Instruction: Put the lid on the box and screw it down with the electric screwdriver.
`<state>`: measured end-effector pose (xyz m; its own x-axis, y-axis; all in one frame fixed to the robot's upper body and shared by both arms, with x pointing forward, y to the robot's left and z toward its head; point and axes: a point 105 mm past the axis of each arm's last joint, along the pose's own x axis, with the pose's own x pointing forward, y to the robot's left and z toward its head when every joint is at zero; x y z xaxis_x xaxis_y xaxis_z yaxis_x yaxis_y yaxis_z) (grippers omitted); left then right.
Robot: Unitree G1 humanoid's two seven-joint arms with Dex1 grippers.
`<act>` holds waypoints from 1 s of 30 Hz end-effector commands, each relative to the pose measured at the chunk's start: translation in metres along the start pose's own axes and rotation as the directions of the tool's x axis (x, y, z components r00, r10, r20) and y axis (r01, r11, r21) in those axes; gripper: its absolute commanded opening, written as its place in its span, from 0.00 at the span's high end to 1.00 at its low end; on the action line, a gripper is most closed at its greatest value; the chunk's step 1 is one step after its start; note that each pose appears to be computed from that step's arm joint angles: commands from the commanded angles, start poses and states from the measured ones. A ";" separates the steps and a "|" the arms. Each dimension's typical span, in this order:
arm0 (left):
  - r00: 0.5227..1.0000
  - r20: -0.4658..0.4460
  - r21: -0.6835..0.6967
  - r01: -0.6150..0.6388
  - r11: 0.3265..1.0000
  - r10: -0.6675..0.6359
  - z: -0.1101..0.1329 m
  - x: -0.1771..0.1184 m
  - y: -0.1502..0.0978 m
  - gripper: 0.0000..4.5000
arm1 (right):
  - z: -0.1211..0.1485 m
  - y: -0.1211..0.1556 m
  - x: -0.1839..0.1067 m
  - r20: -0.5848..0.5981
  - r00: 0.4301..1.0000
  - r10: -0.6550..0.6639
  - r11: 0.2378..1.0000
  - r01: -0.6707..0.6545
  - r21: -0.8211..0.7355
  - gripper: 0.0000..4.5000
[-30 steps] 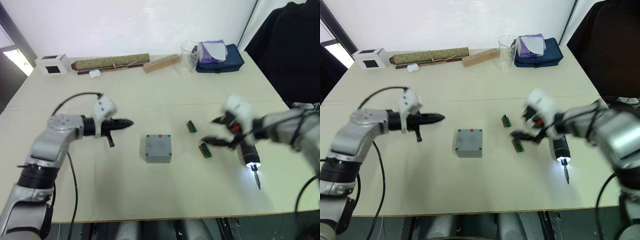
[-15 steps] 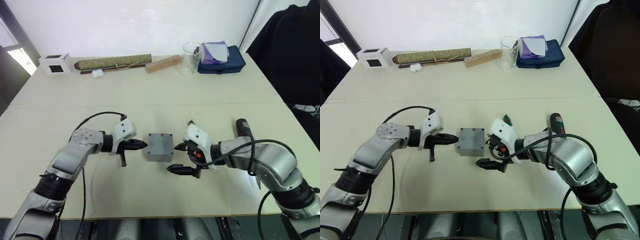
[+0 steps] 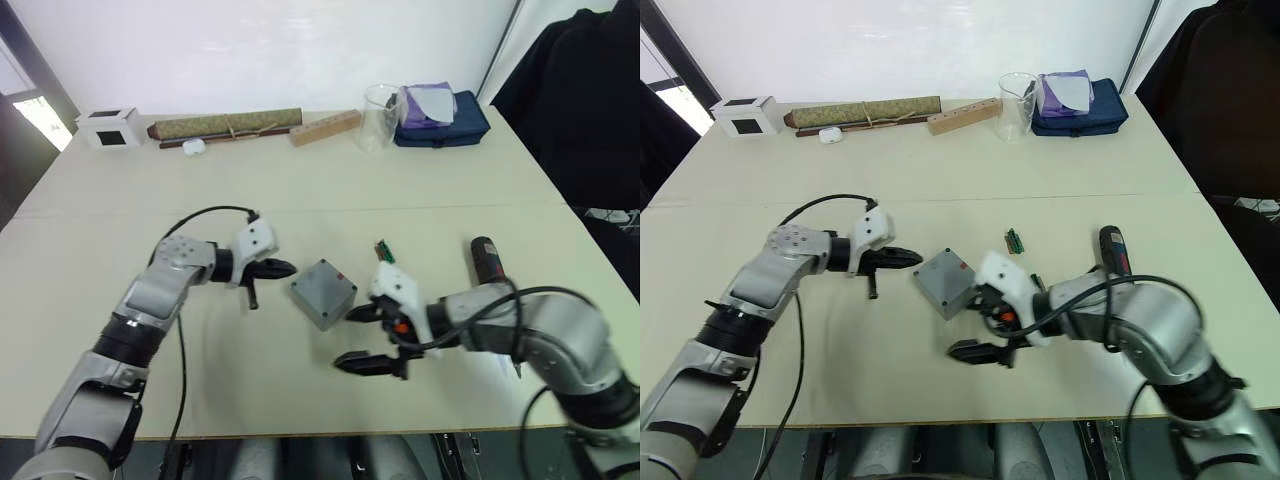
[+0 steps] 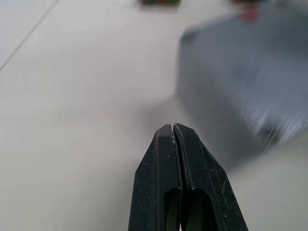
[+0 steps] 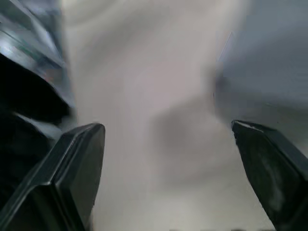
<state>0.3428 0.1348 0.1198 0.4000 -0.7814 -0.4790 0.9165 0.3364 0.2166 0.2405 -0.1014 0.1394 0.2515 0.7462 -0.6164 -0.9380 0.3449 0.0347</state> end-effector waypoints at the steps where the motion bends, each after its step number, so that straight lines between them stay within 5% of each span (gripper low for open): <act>1: 0.997 -0.032 -0.009 0.065 0.998 -0.065 -0.012 -0.010 -0.019 1.00 | 0.008 -0.019 -0.003 0.040 0.997 -0.071 0.990 0.075 -0.122 0.01; 7: 0.988 0.011 -0.097 0.157 0.983 -0.157 -0.009 -0.013 -0.061 1.00 | 0.015 -0.048 0.007 0.054 0.990 -0.131 0.970 0.139 -0.198 0.01; 18: 0.994 0.101 -0.090 0.043 0.995 -0.034 0.019 0.003 -0.044 1.00 | 0.018 -0.009 0.036 0.067 0.994 0.092 0.969 -0.074 -0.236 0.01; 30: 0.991 0.106 -0.087 0.087 0.992 -0.077 0.021 0.003 -0.046 1.00 | 0.015 -0.006 0.032 0.067 0.997 0.044 0.972 -0.027 -0.235 0.01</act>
<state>0.3043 0.1120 0.1136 0.3457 -0.8304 -0.4369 0.9337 0.3506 0.0724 0.2596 -0.0762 0.1183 0.2088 0.7739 -0.5978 -0.9769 0.1934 -0.0909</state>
